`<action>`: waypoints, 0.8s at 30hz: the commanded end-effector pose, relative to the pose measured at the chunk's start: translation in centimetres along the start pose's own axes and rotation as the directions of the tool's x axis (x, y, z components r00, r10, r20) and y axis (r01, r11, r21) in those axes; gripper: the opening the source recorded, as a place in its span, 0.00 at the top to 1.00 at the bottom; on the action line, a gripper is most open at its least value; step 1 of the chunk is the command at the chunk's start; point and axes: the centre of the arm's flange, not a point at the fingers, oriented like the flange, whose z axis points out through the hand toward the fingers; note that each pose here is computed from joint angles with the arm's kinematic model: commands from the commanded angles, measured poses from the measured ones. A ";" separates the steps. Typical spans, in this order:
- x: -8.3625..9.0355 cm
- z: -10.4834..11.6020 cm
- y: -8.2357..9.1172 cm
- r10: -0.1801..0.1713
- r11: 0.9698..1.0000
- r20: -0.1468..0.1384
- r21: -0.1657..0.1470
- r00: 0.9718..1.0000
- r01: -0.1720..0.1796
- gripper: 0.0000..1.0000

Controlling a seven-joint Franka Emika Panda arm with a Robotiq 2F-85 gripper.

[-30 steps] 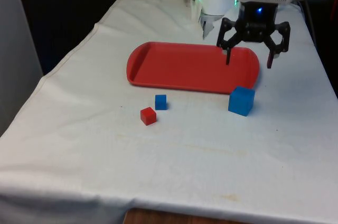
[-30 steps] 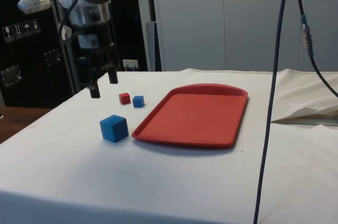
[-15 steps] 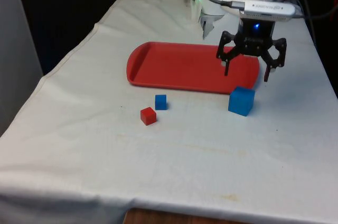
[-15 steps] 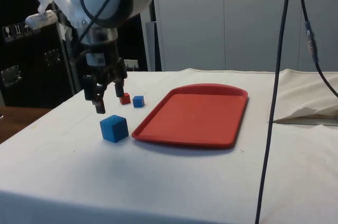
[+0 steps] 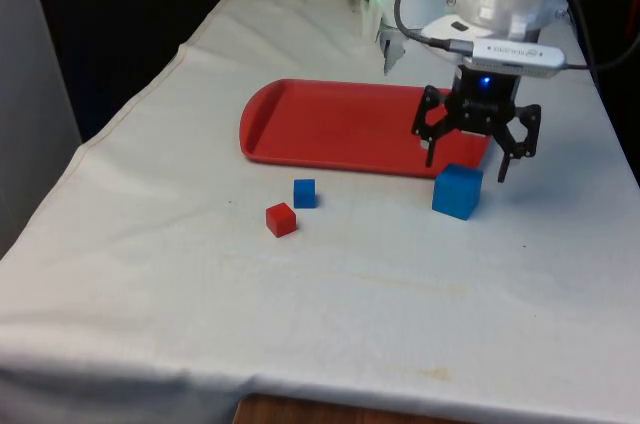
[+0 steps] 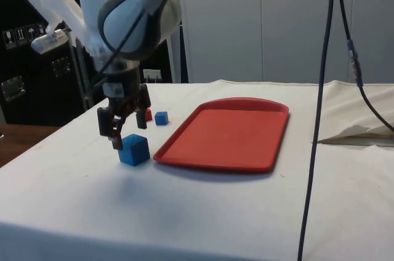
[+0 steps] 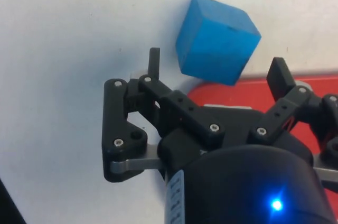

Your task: Pick up the largest block and place it onto the tray.

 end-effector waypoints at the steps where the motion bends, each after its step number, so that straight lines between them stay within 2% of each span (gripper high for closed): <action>1: 0.0 0.4 -0.3 0.007 1.000 -0.008 0.012 1.000 -0.007 0.00; 2: 0.0 0.2 -0.1 0.001 1.000 -0.002 -0.001 1.000 -0.001 0.00; 3: 0.0 0.6 -0.4 0.008 1.000 -0.009 0.011 1.000 -0.008 0.00; 9: -0.1 1.8 -0.7 0.016 1.000 -0.015 0.010 1.000 -0.016 0.00; 11: -0.2 2.0 -0.5 0.013 1.000 -0.010 -0.005 1.000 -0.013 0.00; 12: -0.1 1.9 -0.6 0.016 1.000 -0.014 0.003 1.000 -0.016 0.00; 20: -0.2 2.0 -0.6 0.013 1.000 -0.011 -0.003 1.000 -0.013 0.00; 22: -0.2 2.0 -0.6 0.012 1.000 -0.012 -0.003 1.000 -0.012 0.04; 24: -0.2 2.1 -0.5 0.013 1.000 -0.011 -0.005 1.000 -0.013 0.22</action>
